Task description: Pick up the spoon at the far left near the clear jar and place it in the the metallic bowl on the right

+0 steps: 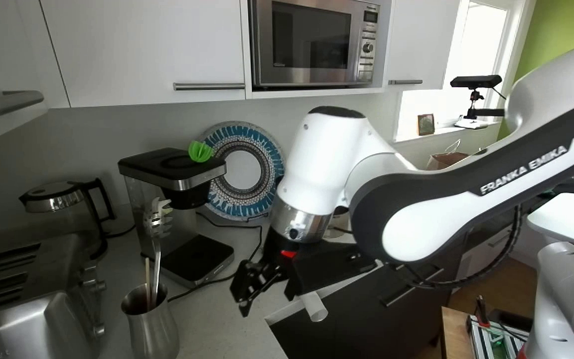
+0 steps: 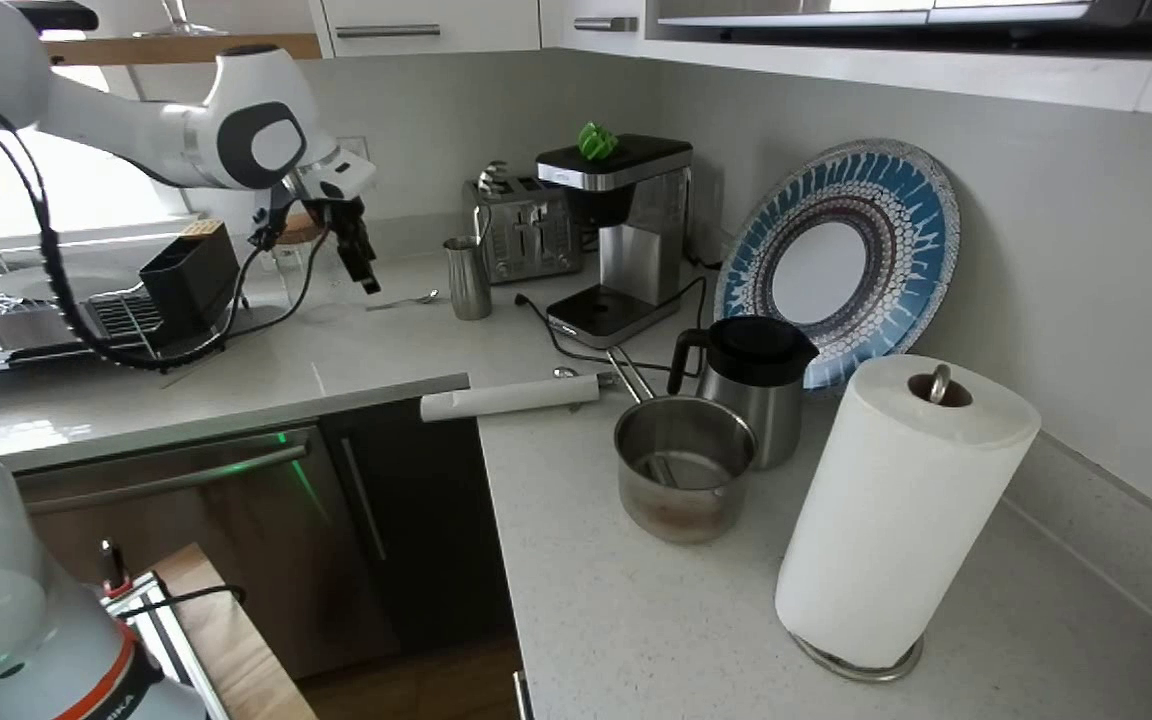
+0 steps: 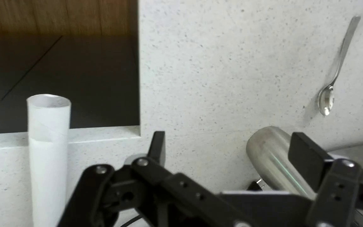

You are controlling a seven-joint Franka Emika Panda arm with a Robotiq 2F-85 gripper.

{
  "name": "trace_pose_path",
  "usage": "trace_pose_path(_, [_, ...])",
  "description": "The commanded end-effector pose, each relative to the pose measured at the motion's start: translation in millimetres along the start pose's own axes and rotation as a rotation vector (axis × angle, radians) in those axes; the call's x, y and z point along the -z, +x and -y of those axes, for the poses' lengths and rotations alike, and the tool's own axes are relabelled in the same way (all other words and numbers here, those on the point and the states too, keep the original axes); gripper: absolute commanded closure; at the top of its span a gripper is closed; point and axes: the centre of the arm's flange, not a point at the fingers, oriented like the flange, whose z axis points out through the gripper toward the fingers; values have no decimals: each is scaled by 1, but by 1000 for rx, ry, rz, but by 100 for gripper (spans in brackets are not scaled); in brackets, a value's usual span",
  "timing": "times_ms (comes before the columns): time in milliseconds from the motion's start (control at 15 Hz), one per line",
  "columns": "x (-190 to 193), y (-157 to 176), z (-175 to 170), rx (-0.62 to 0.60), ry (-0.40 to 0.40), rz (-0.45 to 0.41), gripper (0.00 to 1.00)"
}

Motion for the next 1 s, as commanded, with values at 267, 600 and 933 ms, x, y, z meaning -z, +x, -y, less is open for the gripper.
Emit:
trace_pose_path(267, [-119, 30, 120, 3, -56, 108, 0])
trace_pose_path(600, [-126, 20, 98, 12, -38, 107, 0])
trace_pose_path(933, [-148, 13, 131, -17, -25, 113, 0])
